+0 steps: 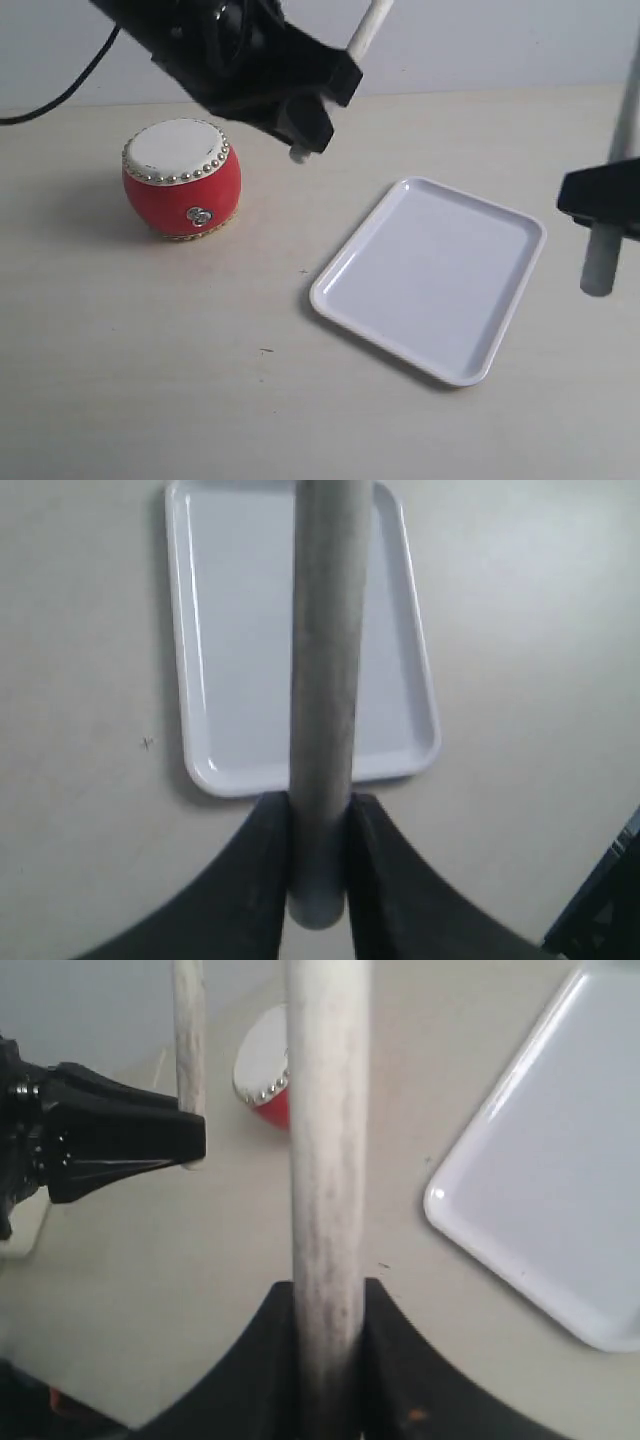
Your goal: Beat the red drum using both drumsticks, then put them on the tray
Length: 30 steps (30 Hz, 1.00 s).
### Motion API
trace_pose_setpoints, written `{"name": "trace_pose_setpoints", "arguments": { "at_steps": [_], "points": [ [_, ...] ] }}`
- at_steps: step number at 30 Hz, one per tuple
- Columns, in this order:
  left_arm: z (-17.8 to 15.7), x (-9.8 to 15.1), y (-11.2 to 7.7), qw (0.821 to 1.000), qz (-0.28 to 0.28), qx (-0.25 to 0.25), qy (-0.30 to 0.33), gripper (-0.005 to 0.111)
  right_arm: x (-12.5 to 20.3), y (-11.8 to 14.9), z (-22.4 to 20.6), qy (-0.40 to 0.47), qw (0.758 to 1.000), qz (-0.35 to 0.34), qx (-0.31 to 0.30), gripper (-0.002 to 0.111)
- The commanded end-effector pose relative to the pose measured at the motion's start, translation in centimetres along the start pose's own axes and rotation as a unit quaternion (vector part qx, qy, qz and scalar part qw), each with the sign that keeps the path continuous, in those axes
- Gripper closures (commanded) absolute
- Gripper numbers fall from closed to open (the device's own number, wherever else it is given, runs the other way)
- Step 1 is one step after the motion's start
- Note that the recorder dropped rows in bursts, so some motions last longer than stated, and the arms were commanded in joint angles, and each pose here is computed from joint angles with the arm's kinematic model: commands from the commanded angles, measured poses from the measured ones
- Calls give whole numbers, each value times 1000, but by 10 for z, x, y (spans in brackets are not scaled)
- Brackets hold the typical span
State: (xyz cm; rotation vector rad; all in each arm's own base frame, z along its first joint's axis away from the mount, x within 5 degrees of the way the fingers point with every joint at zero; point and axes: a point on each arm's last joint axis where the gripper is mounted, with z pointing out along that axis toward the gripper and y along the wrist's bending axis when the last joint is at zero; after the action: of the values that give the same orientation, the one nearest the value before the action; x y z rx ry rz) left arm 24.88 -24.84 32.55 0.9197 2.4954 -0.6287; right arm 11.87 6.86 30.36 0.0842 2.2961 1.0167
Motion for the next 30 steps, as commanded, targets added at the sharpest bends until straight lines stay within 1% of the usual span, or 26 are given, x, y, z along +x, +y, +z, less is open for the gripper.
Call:
{"name": "trace_pose_setpoints", "arguments": {
  "at_steps": [1,2,3,4,5,6,7,8,10,12,14,17,19,22,26,28,30],
  "points": [
    [3,44,5,1000,-6,-12,9,107,-48,12,33,133,989,-61,-8,108],
    [2,55,6,1000,-11,-14,4,107,-54,12,40,160,985,-60,-10,108],
    [1,72,7,1000,-23,-13,-1,107,-63,10,51,213,975,-62,-8,108],
    [-2,82,8,999,-32,-15,-7,107,-64,9,58,241,968,-66,-3,108],
    [-6,98,11,999,-43,-20,-14,107,-65,6,74,282,956,-75,13,108],
    [-7,109,12,998,-53,-24,-19,107,-64,6,83,300,951,-77,23,108],
    [-9,121,15,998,-56,-31,-29,107,-56,11,98,333,939,-81,29,108],
    [-10,129,18,997,-64,-35,-33,107,-51,15,107,352,932,-86,26,108],
    [-12,144,28,995,-88,-47,-26,107,-28,31,132,410,905,-110,16,108],
    [-16,150,38,992,-111,-57,-13,107,-15,42,151,443,886,-134,12,108],
    [-23,153,47,989,-129,-70,-11,107,-8,51,171,462,875,-146,9,108],
    [-36,163,68,982,-156,-106,17,107,-12,66,197,464,871,-160,1,108],
    [-43,171,80,976,-164,-134,44,107,-20,72,208,455,875,-169,-5,108],
    [-49,179,93,968,-180,-159,68,107,-31,77,220,425,885,-192,-1,108],
    [-54,185,102,965,-186,-165,84,107,-42,78,241,386,896,-220,4,108],
    [-55,185,103,964,-190,-166,84,107,-44,78,251,373,900,-227,-8,108],
    [-55,185,103,965,-189,-162,83,107,-43,78,263,361,899,-244,-38,108]
  ]
}}
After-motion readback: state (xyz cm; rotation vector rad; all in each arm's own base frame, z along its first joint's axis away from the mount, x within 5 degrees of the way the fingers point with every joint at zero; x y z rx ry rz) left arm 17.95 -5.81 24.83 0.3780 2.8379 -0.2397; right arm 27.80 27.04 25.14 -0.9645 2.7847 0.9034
